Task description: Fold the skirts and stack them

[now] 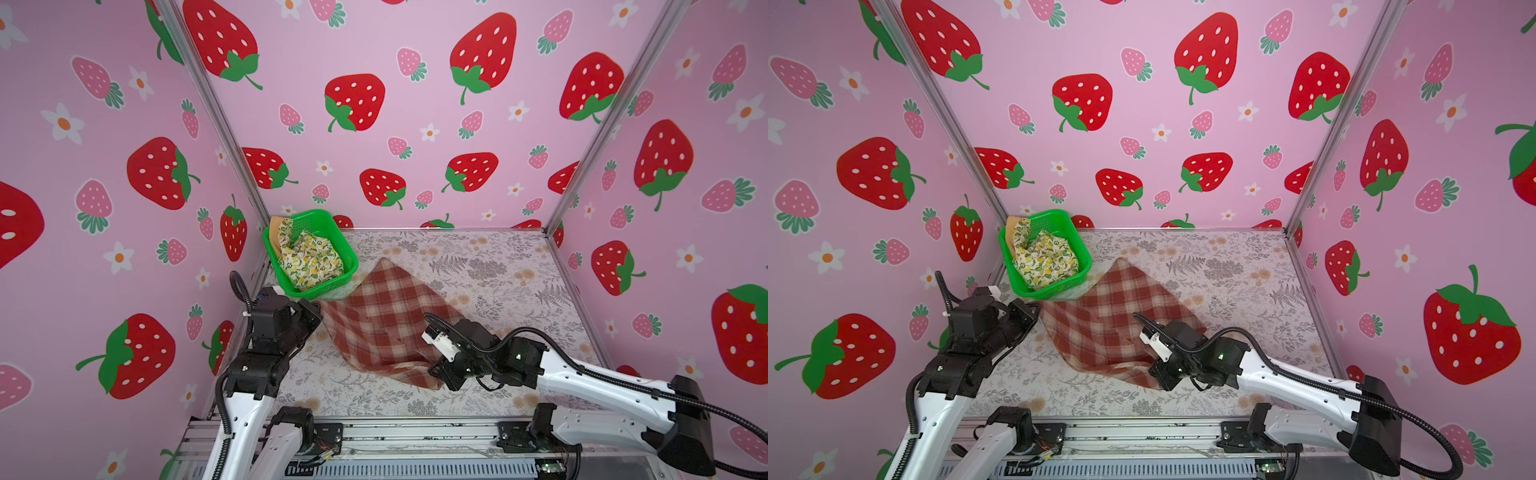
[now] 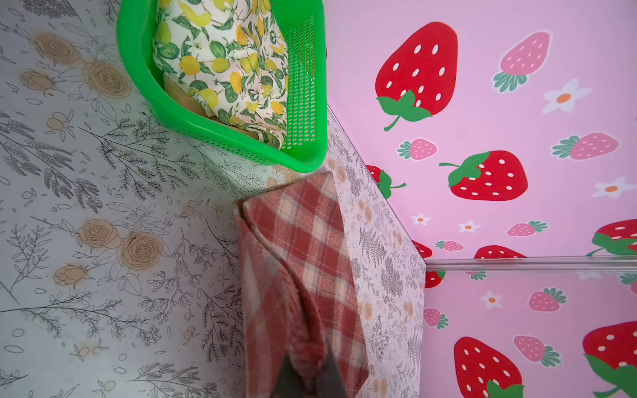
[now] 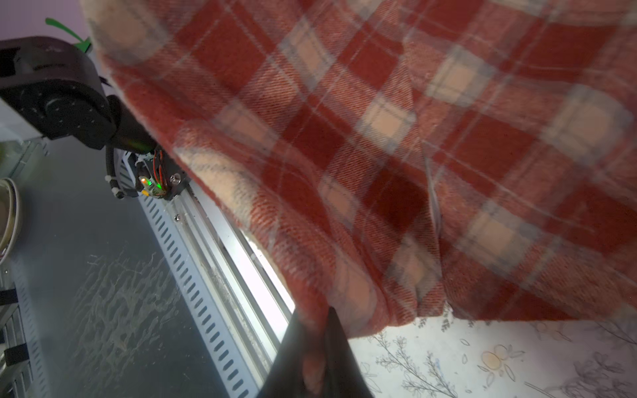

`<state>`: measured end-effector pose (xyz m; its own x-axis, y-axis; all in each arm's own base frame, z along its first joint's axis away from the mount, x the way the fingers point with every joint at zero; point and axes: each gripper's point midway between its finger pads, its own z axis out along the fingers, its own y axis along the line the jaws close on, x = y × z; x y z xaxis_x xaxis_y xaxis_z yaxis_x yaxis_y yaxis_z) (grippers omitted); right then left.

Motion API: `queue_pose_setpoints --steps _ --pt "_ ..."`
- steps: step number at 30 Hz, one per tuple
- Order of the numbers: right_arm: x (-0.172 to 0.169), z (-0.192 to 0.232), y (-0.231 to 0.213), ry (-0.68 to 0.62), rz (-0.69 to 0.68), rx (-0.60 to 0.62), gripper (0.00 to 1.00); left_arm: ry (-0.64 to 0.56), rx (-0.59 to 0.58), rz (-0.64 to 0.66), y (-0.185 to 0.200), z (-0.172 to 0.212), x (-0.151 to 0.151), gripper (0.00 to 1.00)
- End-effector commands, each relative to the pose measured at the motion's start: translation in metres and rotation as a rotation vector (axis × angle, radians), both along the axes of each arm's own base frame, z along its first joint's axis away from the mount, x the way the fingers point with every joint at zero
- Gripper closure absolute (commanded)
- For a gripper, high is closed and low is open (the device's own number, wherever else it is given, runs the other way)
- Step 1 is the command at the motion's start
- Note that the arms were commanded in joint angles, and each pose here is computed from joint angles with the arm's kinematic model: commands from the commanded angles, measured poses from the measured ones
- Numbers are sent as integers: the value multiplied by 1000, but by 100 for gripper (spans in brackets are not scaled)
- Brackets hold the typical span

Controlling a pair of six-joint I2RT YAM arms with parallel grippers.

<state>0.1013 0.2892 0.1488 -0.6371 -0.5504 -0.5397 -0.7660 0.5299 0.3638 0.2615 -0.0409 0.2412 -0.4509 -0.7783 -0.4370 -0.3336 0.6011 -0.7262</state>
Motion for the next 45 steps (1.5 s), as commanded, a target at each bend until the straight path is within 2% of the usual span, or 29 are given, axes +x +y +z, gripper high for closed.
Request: queue_pose_setpoints --steps 1,10,15,19,28,34,45 --pt "9 -2 -15 29 -23 -10 87 16 -34 -7 -9 2 31 100" --pt "58 -5 -32 52 -148 -14 87 13 21 -58 -43 10 135 100" --pt "82 -8 -42 92 -199 14 87 12 36 -62 -59 15 178 100" --pt "98 -14 -48 137 -220 47 86 44 28 -50 -66 2 204 100" --pt "130 -32 -59 196 -260 85 86 95 45 -39 -80 -30 242 100" --pt "152 -52 -78 212 -330 56 85 117 50 -67 -98 -46 266 100" --pt "185 -74 -93 205 -448 -25 84 170 35 -90 -122 -86 294 100"
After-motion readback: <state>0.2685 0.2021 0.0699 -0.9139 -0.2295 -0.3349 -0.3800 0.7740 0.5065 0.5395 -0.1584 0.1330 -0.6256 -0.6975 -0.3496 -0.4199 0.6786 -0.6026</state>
